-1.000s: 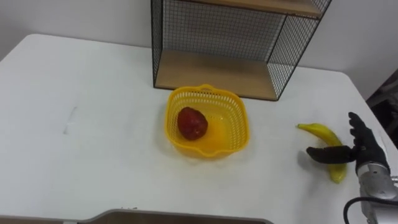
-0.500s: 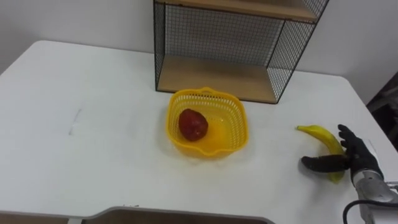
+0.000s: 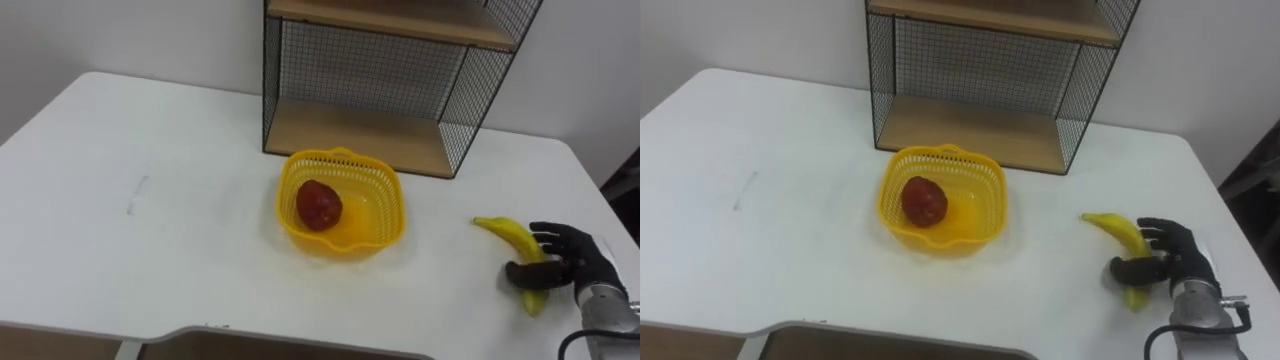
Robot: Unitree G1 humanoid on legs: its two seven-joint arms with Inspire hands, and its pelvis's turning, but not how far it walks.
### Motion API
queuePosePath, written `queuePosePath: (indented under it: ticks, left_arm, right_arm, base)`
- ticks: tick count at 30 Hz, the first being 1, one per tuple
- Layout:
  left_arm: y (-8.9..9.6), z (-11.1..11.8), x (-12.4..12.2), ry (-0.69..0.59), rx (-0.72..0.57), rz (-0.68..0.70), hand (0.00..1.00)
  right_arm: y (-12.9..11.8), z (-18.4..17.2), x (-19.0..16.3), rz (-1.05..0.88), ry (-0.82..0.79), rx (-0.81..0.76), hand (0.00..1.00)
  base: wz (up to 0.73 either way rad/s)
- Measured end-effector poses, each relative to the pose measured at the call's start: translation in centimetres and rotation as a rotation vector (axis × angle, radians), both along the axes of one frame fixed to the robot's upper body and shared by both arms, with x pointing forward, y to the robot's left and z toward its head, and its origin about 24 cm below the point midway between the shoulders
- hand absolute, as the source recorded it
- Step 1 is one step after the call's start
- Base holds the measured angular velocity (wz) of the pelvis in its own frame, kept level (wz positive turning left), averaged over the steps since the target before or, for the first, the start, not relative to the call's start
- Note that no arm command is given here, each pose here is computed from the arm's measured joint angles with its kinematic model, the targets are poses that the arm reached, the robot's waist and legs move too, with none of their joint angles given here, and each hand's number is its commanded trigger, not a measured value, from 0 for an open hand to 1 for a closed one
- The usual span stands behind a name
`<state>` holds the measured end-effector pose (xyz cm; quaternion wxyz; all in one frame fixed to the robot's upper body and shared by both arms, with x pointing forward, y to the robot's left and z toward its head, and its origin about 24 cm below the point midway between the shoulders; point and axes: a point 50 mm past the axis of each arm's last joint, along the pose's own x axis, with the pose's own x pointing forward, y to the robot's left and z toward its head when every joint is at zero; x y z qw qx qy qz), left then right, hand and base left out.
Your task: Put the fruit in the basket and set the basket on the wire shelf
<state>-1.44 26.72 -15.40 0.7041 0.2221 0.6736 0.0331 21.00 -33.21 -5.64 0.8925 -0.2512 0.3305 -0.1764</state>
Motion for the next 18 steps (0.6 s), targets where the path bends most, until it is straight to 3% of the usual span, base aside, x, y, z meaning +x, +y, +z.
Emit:
queuePosePath:
  ticks: [18]
  left_arm:
    - [0.2,0.0,1.4,-0.026,-0.002,-0.031,0.00]
  right_arm:
    - [-0.7,0.6,0.1,-0.013,0.021,-0.085,1.00]
  base:
    - [-0.01]
